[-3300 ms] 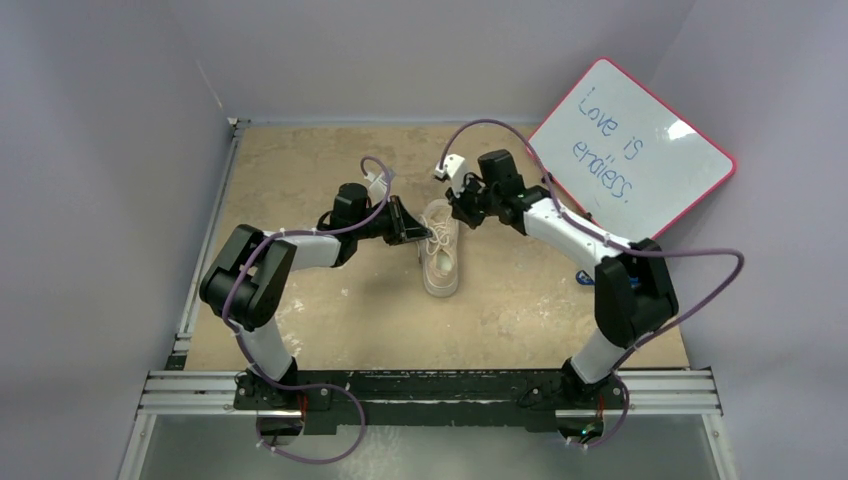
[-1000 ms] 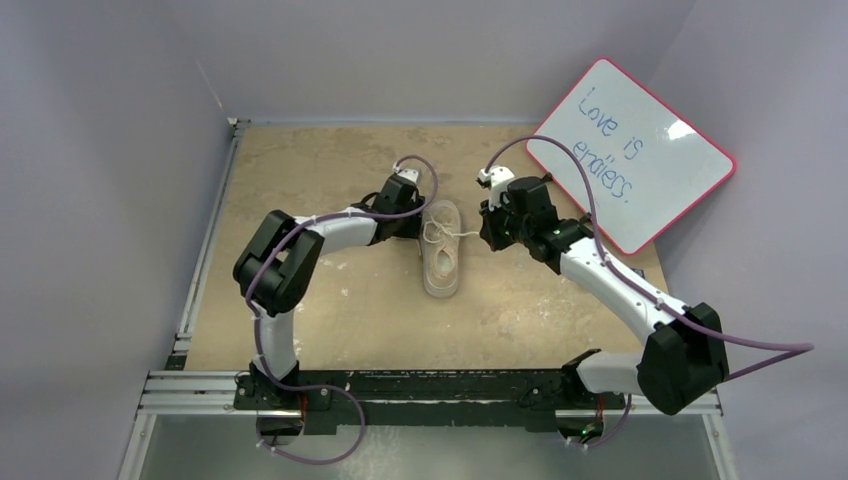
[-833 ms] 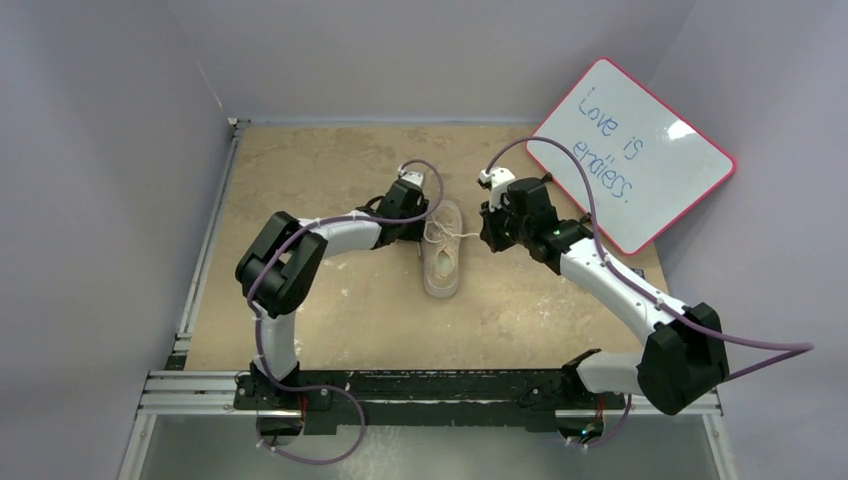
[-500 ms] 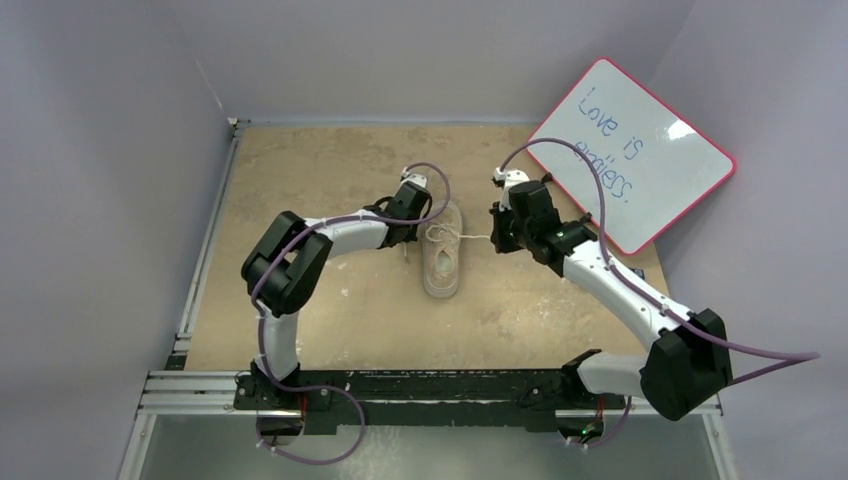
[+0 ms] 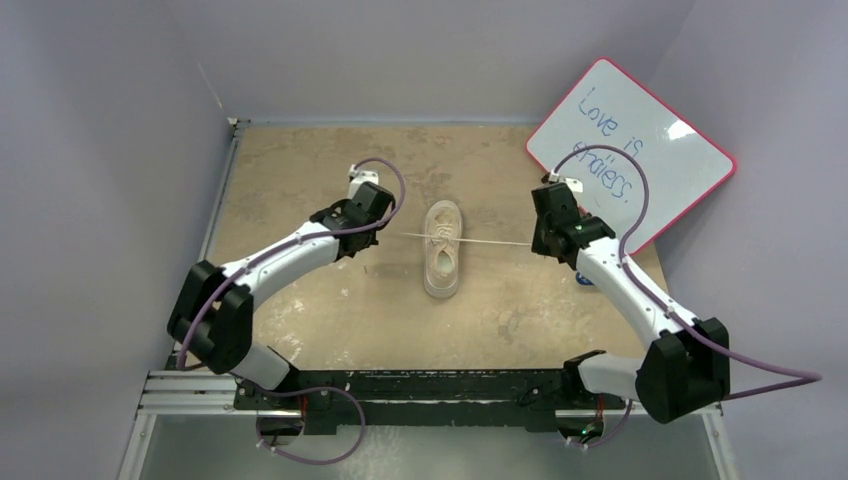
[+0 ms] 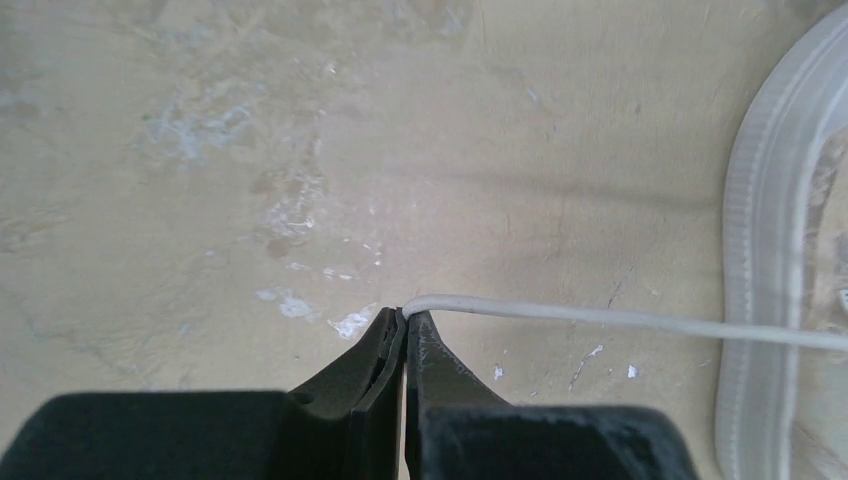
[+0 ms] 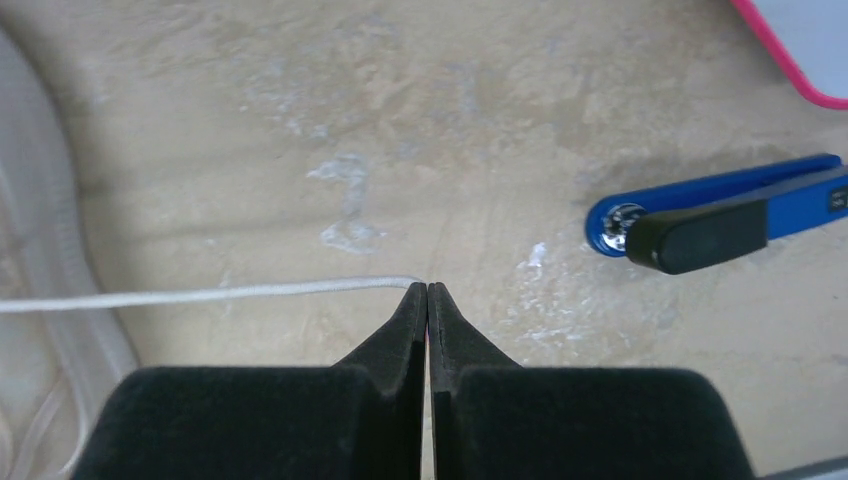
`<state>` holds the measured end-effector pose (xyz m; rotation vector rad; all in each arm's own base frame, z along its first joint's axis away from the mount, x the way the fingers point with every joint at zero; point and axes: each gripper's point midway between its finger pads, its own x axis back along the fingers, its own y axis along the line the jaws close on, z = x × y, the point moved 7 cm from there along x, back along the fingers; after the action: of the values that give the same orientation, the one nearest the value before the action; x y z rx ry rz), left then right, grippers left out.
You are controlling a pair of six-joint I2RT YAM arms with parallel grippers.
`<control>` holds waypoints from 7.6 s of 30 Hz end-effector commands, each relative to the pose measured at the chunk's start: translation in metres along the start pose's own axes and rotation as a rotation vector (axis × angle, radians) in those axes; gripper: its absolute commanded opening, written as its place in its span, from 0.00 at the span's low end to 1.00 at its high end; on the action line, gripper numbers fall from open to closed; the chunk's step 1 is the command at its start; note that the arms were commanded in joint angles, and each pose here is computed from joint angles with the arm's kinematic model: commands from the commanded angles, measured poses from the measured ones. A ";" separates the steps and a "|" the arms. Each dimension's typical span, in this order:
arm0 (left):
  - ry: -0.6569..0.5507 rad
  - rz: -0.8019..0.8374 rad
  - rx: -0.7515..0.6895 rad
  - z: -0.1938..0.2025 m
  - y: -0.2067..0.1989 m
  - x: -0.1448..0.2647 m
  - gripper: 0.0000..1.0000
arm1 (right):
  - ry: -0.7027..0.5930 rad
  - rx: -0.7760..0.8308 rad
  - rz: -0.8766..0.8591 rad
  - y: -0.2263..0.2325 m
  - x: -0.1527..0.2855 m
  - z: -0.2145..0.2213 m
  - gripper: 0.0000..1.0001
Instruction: Tie the shoes
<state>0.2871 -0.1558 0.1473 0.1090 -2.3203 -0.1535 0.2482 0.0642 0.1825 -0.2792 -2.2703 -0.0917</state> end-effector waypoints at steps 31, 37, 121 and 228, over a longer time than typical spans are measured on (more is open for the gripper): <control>0.019 0.218 0.274 0.024 0.026 -0.025 0.00 | -0.167 0.115 -0.588 0.027 -0.038 -0.015 0.50; 0.043 0.259 0.281 0.023 0.020 -0.023 0.00 | -0.226 0.778 -0.843 0.071 -0.009 0.029 0.72; -0.417 0.826 -0.611 0.018 -0.020 -0.007 0.57 | 0.007 0.286 -0.635 0.023 0.069 -0.023 0.99; -0.621 1.122 -0.214 -0.028 -0.121 0.025 0.00 | 0.081 -0.477 -0.354 0.056 -0.070 -0.075 0.00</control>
<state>0.2860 -0.2670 0.1418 -1.3721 -2.4973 0.1171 0.3226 0.0788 0.1122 -0.7113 -1.7120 -0.8934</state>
